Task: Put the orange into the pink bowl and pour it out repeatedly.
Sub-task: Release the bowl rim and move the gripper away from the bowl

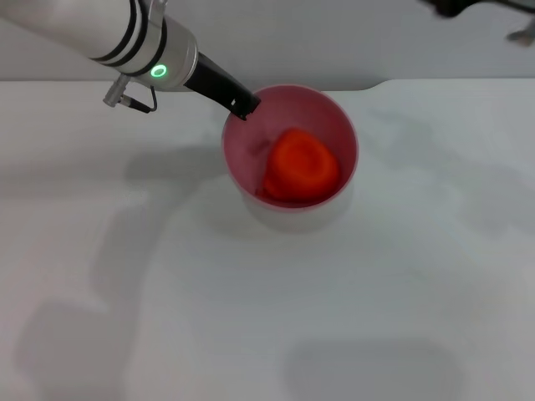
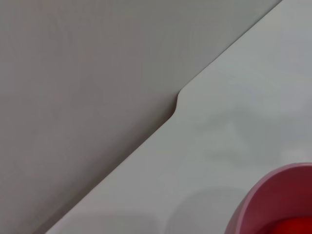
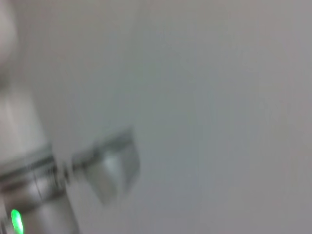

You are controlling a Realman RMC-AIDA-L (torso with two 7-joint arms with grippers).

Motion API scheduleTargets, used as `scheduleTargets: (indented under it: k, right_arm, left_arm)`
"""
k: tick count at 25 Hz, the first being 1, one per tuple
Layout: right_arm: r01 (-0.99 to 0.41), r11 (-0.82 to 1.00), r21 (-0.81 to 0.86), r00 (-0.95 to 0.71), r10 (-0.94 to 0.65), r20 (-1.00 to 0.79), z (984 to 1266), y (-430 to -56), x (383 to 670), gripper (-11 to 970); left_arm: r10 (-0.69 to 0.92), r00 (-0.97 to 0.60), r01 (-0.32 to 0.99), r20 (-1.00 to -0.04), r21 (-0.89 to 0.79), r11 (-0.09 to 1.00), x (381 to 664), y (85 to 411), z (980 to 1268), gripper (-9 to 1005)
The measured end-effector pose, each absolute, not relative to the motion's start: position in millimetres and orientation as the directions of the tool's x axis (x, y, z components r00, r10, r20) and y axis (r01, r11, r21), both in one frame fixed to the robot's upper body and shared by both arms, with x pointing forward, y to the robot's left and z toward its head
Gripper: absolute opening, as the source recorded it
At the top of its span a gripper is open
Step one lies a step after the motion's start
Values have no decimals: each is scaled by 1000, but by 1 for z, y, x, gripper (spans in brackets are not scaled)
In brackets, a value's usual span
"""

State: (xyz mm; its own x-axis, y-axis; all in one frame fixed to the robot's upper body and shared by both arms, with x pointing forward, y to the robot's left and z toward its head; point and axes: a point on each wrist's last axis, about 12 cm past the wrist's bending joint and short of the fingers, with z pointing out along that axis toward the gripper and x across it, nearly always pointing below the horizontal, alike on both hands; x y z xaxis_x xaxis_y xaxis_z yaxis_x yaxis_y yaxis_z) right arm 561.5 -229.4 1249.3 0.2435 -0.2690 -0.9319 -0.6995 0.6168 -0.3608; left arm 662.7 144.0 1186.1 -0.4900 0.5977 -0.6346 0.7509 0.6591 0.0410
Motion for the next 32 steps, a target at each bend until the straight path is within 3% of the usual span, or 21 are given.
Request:
scheduleTargets:
  k: [5, 9, 15, 20, 32]
  right_arm:
    - [-593, 712, -376, 536, 0, -844, 1231, -272, 535, 454]
    - [-444, 837, -321, 637, 43, -769, 1209, -306, 519, 454]
    - [-175, 963, -204, 678, -32, -735, 1173, -349, 502, 455]
    - [-36, 976, -215, 643, -142, -753, 1150, -366, 494, 454]
    - [-28, 982, -186, 580, -136, -803, 1130, -366, 506, 454]
  left_arm:
    - [598, -497, 751, -628, 33, 659, 661, 145, 1184, 67]
    - [597, -501, 750, -626, 29, 661, 661, 145, 1183, 67]
    - [591, -519, 744, -618, 14, 668, 660, 147, 1181, 67]
    - [587, -551, 735, -593, -13, 678, 657, 152, 1179, 67]
    - [610, -642, 714, -465, -73, 696, 643, 172, 1171, 68]
